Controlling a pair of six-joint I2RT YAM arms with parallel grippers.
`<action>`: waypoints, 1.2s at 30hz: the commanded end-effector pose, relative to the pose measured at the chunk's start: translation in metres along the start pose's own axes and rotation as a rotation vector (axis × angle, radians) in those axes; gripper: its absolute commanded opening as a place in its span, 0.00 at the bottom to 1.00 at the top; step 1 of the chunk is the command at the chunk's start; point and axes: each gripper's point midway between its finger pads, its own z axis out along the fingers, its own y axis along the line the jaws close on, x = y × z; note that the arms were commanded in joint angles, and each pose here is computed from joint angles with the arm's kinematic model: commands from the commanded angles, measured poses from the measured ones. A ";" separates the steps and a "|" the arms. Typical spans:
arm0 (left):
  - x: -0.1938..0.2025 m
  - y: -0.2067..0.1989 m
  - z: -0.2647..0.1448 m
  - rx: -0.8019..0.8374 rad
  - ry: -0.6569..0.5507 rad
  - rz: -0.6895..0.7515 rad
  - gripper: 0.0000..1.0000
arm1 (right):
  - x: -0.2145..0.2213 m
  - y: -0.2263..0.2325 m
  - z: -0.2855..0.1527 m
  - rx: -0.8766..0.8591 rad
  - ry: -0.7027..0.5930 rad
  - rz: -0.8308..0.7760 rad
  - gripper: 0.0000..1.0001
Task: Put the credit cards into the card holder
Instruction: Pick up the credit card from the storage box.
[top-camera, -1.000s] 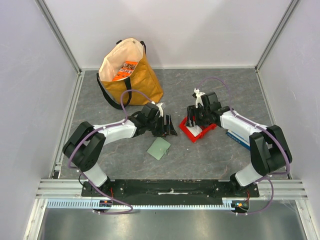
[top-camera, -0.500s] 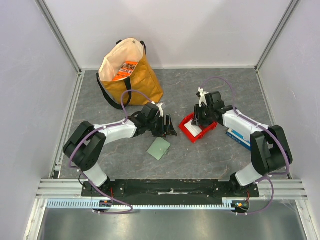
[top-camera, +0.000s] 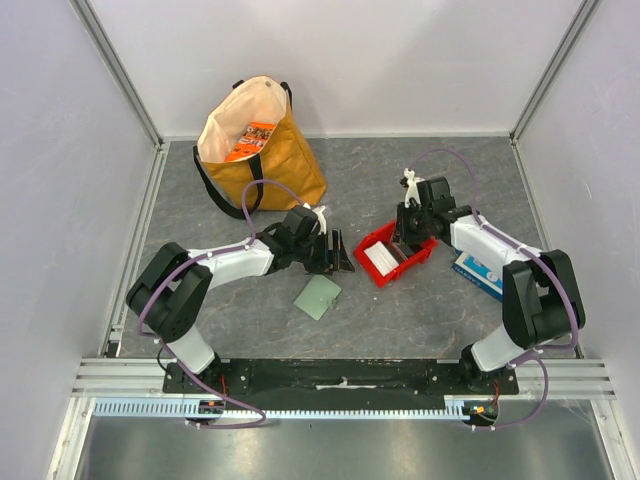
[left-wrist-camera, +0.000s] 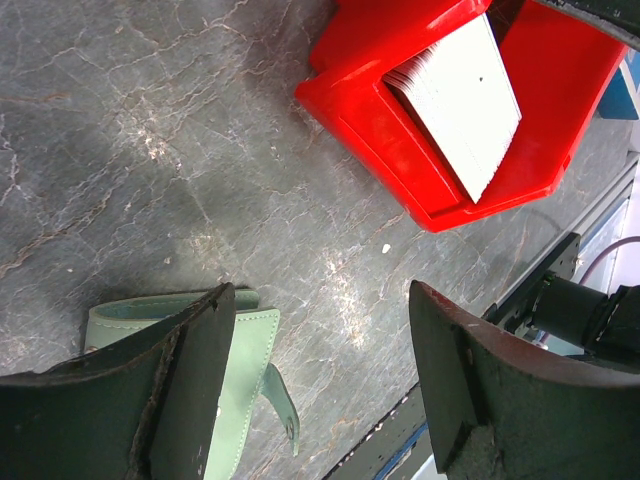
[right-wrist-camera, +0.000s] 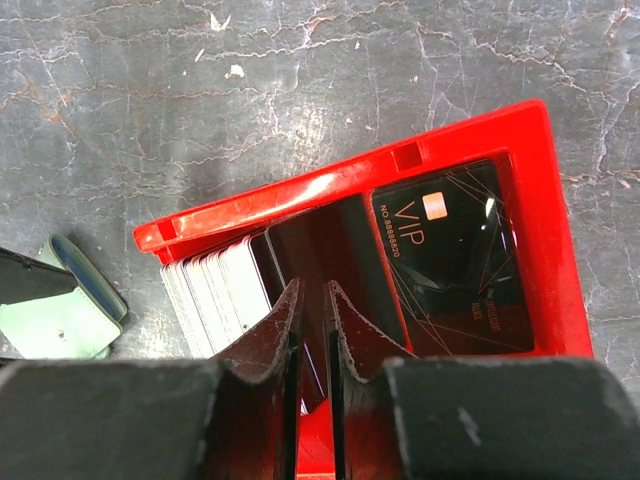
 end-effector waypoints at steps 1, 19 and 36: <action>-0.011 -0.017 0.003 0.054 -0.017 0.002 0.76 | -0.007 -0.005 0.004 0.030 0.008 -0.002 0.19; -0.020 -0.033 0.013 0.141 -0.022 0.006 0.76 | -0.005 0.022 0.009 -0.127 0.006 0.038 0.73; -0.027 -0.024 0.052 0.152 -0.016 -0.064 0.49 | 0.023 0.021 0.021 -0.157 0.104 0.058 0.73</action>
